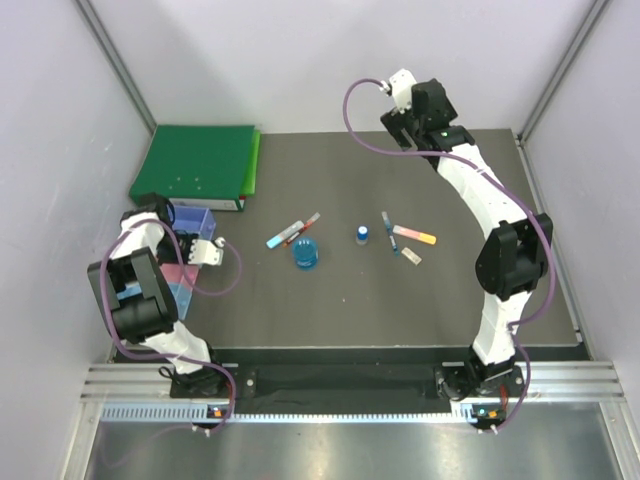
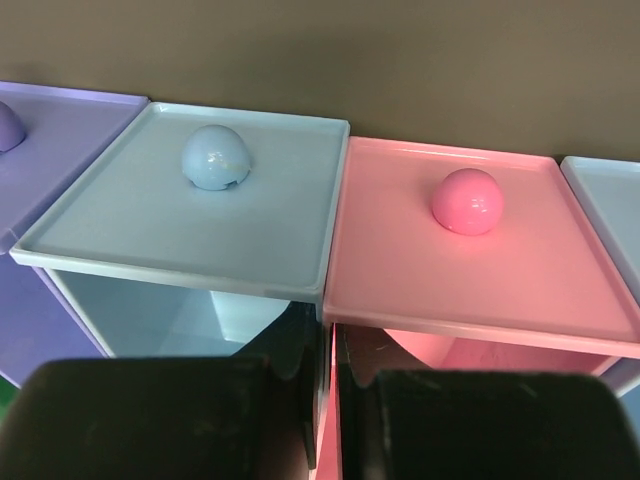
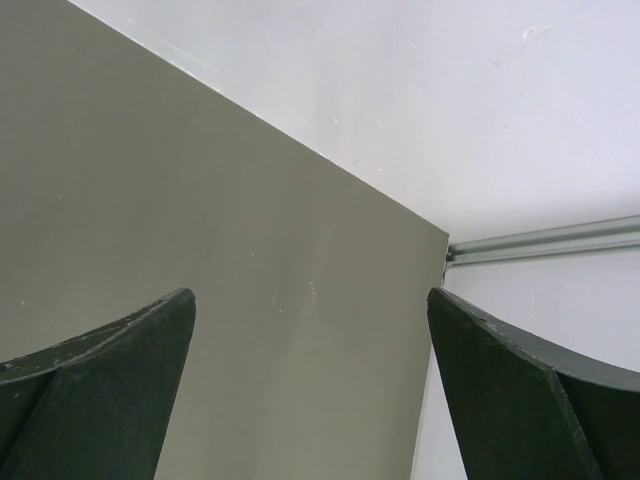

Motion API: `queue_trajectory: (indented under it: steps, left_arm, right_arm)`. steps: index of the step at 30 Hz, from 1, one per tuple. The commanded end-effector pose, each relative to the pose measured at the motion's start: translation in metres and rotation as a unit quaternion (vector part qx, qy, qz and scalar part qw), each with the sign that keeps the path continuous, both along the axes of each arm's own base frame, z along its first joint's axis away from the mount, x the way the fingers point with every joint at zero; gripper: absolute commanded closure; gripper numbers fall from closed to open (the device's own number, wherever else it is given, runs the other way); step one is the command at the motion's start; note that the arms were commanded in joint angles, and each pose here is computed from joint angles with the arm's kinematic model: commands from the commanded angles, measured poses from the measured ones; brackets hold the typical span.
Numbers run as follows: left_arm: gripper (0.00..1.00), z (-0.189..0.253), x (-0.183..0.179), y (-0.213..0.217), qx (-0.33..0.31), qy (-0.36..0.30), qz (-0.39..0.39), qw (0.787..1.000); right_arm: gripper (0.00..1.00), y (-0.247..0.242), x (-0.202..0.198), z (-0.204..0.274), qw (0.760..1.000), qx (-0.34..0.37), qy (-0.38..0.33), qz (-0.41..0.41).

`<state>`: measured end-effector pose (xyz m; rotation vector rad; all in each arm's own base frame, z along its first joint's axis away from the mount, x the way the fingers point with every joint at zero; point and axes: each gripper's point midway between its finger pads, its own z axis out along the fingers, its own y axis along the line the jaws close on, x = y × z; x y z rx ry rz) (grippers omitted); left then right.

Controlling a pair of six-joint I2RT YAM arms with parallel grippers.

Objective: Sort the stationery into containers
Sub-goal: Move the storage box to the center of the board.

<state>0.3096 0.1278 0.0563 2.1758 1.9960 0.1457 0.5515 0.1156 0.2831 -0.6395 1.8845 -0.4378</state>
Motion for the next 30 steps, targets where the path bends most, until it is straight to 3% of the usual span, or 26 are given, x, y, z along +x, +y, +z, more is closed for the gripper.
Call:
queue_trajectory:
  steps: [1,14,26,30]
  left_arm:
    - [1.00,0.002,-0.008,-0.039,-0.060,-0.009,-0.147,0.987]
    - [1.00,0.005,-0.016,-0.081,-0.097,-0.034,-0.236,0.966]
    - [1.00,0.000,0.030,-0.121,-0.105,-0.083,-0.333,0.933]
    - [1.00,0.001,0.037,-0.137,-0.116,-0.094,-0.384,0.911]
  right_arm:
    - [0.00,0.008,0.000,0.032,0.999,0.007,-0.035,0.004]
    - [0.01,0.012,-0.004,0.029,0.999,0.015,-0.032,0.005]
    - [0.00,0.010,-0.007,0.023,0.999,0.017,-0.030,0.002]
    - [0.00,0.008,-0.009,0.023,0.999,0.015,-0.031,0.001]
